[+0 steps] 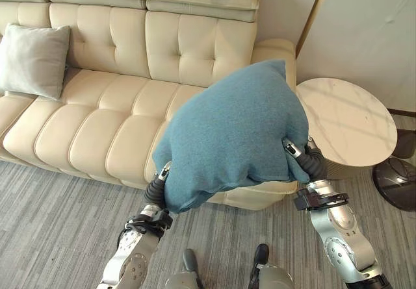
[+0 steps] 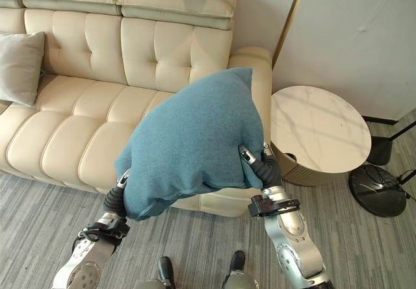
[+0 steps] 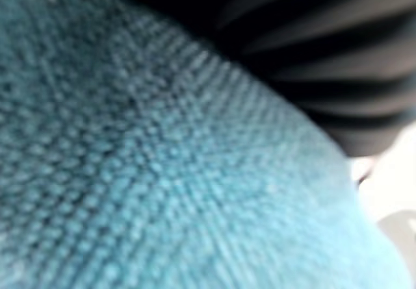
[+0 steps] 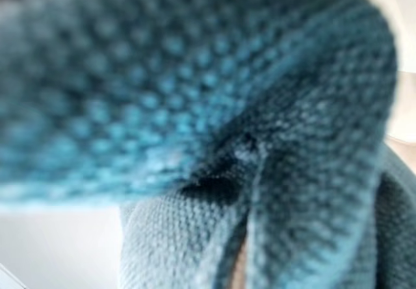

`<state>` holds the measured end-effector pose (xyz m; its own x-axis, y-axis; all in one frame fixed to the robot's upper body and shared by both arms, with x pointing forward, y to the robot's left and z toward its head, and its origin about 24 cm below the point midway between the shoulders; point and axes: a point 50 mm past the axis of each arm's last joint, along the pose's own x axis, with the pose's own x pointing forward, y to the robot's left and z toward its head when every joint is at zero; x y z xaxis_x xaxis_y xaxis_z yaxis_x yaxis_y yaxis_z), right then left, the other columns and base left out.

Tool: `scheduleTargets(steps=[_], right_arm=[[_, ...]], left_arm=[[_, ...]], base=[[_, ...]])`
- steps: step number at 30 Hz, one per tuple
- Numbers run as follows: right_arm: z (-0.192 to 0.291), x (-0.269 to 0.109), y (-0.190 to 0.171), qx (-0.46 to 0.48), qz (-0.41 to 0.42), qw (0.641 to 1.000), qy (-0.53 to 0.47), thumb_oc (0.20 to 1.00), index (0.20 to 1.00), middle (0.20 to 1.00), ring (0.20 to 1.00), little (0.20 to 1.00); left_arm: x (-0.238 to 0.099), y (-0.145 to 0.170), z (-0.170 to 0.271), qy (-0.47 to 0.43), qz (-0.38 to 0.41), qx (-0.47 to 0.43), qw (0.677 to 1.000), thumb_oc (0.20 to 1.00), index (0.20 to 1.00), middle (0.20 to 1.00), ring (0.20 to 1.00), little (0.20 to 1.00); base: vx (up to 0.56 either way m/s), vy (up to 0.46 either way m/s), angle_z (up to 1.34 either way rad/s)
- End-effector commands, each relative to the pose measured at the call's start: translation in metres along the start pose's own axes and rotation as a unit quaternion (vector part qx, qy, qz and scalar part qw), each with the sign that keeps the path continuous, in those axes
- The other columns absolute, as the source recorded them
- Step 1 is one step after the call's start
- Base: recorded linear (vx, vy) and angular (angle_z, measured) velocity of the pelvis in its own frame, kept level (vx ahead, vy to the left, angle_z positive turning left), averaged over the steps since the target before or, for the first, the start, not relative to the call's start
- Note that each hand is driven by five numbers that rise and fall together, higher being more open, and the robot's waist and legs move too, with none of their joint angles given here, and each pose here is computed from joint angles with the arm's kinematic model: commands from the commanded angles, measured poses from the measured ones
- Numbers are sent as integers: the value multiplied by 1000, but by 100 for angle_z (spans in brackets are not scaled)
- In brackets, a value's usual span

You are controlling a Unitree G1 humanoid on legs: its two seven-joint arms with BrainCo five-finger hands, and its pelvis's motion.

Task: Pick up all the scattered cushions and arrange them neatly on the sofa.

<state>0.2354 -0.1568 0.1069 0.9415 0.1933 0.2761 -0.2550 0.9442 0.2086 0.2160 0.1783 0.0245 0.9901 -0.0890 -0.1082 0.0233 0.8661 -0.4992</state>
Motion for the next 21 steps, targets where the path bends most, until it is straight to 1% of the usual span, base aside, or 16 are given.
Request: scheduleTargets(steps=[1, 4, 10, 13, 16, 18, 21], right_arm=[[26, 12, 37, 28, 97, 991, -89, 200, 200, 200, 200, 200], [23, 10, 33, 26, 81, 993, -86, 200, 200, 200, 200, 200], [27, 8, 28, 29, 76, 992, -97, 200, 200, 200, 200, 200], [26, 5, 26, 23, 72, 993, -94, 200, 200, 200, 200, 200], [30, 0, 20, 20, 65, 993, -100, 200, 200, 200, 200, 200], [31, 0, 19, 18, 68, 992, -100, 200, 200, 200, 200, 200], [30, -1, 20, 16, 86, 992, -92, 200, 200, 200, 200, 200]], left_arm=[[6, -63, 50, -133, -181, 7, 974, 200, 200, 200, 200, 200], [9, -65, 50, -131, -188, 12, 973, 200, 200, 200, 200, 200], [13, -72, 46, -123, -204, 8, 971, 200, 200, 200, 200, 200], [17, -78, 46, -126, -214, 13, 969, 200, 200, 200, 200, 200], [16, -87, 46, -127, -238, -10, 963, 200, 200, 200, 200, 200], [15, -88, 45, -128, -242, -15, 962, 200, 200, 200, 200, 200], [12, -85, 44, -128, -238, -28, 963, 200, 200, 200, 200, 200]], base=[[-76, 234, 26], [14, 142, 73], [146, 91, 73], [281, 20, 58], [336, -49, 69], [294, -68, 107], [330, -69, 38]])
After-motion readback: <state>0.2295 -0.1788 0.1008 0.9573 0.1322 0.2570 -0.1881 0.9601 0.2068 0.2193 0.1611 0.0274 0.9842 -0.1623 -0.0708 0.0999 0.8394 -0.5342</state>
